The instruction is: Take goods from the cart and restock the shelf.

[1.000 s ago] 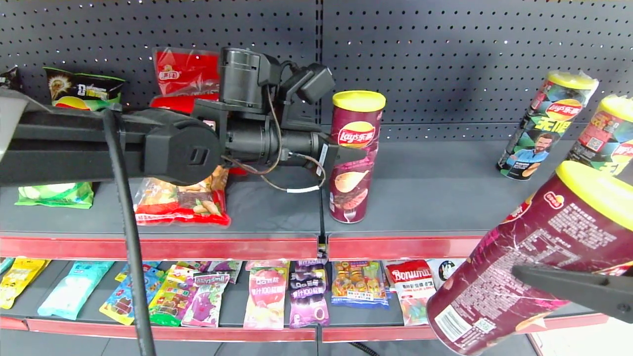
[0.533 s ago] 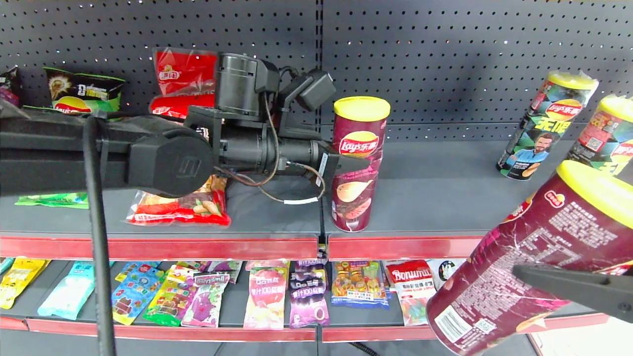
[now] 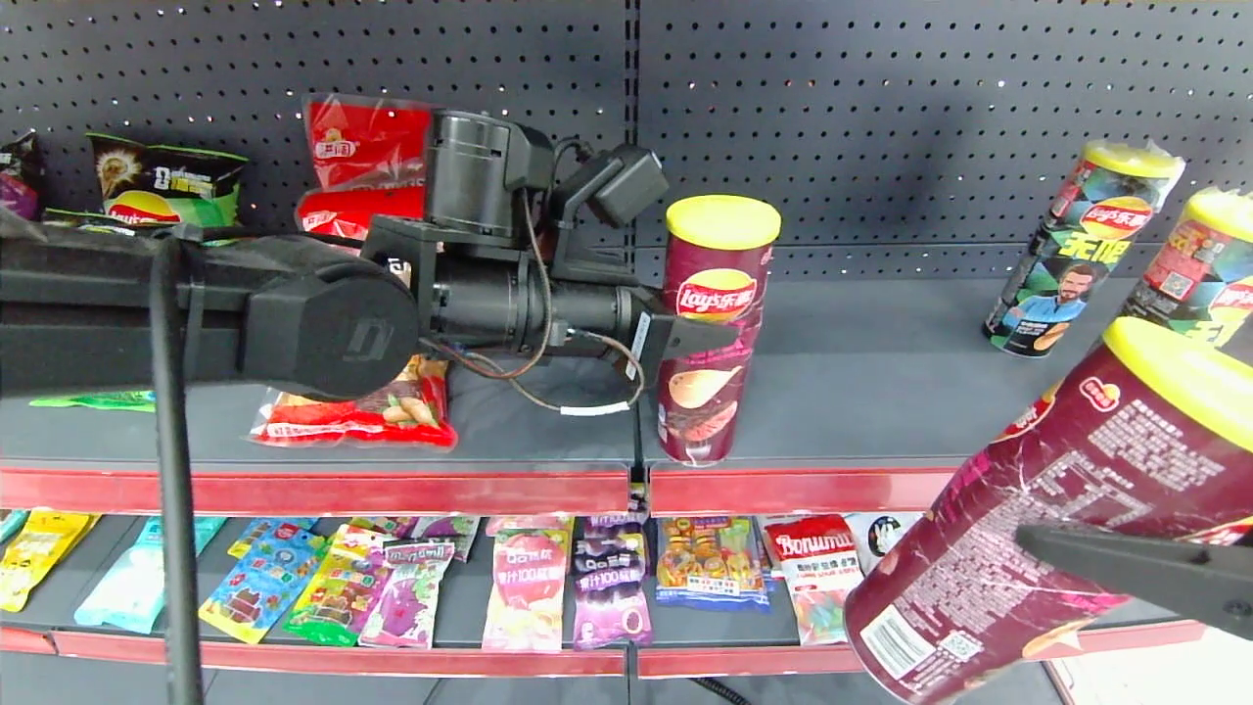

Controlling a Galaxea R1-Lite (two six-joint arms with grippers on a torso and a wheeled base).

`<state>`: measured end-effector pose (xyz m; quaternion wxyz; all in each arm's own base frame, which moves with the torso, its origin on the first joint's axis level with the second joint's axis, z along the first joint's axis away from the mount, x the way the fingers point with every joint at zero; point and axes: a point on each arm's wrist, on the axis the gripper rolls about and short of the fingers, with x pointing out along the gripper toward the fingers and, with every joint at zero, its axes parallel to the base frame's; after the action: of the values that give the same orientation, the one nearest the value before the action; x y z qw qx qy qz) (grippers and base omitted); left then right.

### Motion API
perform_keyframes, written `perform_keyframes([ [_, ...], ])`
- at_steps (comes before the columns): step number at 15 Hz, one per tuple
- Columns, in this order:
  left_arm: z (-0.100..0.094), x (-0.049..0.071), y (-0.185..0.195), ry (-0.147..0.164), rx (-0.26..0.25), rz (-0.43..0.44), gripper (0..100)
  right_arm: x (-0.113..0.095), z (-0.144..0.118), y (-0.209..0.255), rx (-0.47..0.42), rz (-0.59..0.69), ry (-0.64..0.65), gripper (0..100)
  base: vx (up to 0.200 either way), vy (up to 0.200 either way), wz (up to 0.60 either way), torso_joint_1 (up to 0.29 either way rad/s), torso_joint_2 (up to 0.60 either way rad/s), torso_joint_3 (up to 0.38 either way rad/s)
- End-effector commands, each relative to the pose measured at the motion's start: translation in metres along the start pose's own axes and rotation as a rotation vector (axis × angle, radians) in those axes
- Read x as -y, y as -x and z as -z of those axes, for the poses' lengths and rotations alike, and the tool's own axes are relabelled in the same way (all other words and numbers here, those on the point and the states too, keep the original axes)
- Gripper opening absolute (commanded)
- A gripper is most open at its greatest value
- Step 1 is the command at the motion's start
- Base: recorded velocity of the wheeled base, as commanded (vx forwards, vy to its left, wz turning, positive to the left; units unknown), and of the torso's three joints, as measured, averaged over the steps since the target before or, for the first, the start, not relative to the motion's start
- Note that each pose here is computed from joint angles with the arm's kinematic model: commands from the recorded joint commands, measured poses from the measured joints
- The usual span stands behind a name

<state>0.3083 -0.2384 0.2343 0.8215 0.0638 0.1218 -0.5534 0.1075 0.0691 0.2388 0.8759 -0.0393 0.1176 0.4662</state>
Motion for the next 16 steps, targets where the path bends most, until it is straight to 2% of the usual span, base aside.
perform_keyframes([
  [1,0.0,0.0,-0.001,0.0,0.001,-0.001,100,0.0,0.0,0.0,0.0,0.0,0.0,0,0.0,0.0,0.0,0.0,0.0,0.0],
  [5,0.002,0.002,0.003,-0.003,-0.009,-0.023,100,0.004,-0.004,-0.005,-0.001,0.015,-0.002,0,0.0,0.0,0.0,0.0,0.0,0.0],
  [9,0.017,0.015,0.035,0.03,-0.059,-0.077,100,0.027,-0.03,-0.021,0.017,0.079,0.001,0,0.0,0.0,0.0,0.0,0.0,0.0],
  [13,0.029,0.023,0.072,0.057,-0.081,-0.115,100,0.058,-0.043,-0.044,-0.012,0.142,0.024,0,0.0,0.0,0.0,0.0,0.0,0.0],
  [16,0.036,0.033,0.093,0.066,-0.086,-0.131,100,0.072,-0.053,-0.059,-0.017,0.16,0.049,0,0.0,0.0,0.0,0.0,0.0,0.0],
])
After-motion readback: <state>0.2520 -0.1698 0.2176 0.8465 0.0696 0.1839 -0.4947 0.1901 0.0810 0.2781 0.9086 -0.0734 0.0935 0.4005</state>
